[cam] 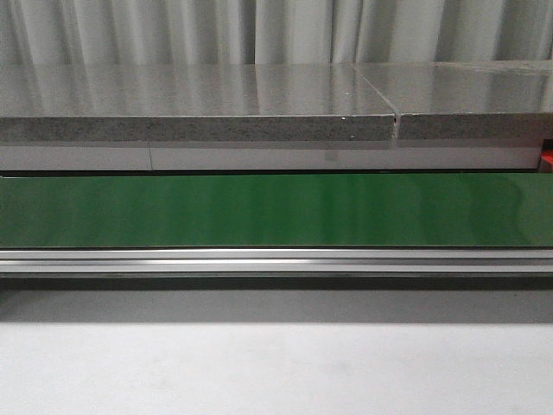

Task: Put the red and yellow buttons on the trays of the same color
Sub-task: 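Move the left gripper over the cluster of red and yellow buttons, then lower the left gripper and grasp a red mushroom button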

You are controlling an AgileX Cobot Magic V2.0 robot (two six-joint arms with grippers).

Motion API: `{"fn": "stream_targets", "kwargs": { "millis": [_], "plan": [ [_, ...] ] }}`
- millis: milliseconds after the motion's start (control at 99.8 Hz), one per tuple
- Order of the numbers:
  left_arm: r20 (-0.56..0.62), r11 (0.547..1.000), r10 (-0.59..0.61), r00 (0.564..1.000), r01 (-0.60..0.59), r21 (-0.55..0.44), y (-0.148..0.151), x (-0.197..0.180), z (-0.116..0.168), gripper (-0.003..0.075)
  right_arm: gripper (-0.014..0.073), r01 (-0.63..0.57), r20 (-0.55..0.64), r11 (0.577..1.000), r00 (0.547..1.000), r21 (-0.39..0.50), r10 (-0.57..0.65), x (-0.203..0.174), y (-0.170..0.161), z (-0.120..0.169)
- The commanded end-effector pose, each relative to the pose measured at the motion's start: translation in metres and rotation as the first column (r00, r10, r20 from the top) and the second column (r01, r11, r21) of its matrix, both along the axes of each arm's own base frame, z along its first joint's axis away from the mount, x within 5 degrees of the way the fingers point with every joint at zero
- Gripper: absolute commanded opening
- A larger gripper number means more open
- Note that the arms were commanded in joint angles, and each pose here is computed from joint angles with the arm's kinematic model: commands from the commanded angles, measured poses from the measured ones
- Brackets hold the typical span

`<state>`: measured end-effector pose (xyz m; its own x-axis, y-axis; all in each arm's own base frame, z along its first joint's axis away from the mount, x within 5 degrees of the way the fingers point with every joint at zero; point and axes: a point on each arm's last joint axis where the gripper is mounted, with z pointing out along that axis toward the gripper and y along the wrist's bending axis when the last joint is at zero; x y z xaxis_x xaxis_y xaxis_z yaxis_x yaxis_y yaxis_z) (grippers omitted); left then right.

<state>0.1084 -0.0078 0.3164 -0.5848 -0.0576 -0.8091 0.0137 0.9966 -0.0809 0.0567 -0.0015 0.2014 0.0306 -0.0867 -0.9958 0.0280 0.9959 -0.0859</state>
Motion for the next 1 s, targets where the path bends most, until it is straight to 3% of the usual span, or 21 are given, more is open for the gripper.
{"fn": "stream_targets", "kwargs": {
  "millis": [0, 180, 311, 461, 692, 992],
  "plan": [
    [0.092, 1.0, -0.004, 0.996, 0.005, -0.014, -0.001, 0.004, 0.015, 0.0582, -0.0068, -0.005, 0.089, 1.0, 0.996, -0.013, 0.006, -0.001, 0.001, 0.01],
    [0.077, 0.997, 0.012, 0.997, -0.006, -0.083, -0.004, 0.004, 0.014, 0.0566, -0.0068, -0.005, 0.089, 1.0, 0.996, -0.013, 0.006, -0.001, 0.001, 0.01],
    [0.04, 0.981, 0.11, 0.993, -0.102, -0.167, 0.0, 0.008, 0.012, 0.0566, -0.0068, -0.005, 0.089, 1.0, 0.996, -0.013, 0.006, -0.001, 0.001, 0.01],
    [-0.05, 0.966, 0.199, 0.979, -0.205, -0.16, 0.009, 0.023, 0.001, 0.0566, -0.0068, -0.005, 0.089, 1.0, 0.996, -0.013, 0.006, -0.001, 0.001, 0.01],
    [-0.184, 0.912, 0.362, 0.914, -0.388, -0.13, 0.037, 0.05, -0.02, 0.0566, -0.0068, -0.005, 0.089, 1.0, 0.996, -0.013, 0.006, -0.001, 0.001, 0.01],
    [-0.245, 0.835, 0.507, 0.826, -0.541, -0.097, 0.073, 0.062, -0.037, 0.0566, -0.0068, -0.005, 0.089, 1.0, 0.996, -0.013, 0.006, -0.001, 0.001, 0.01]
  ]
}}
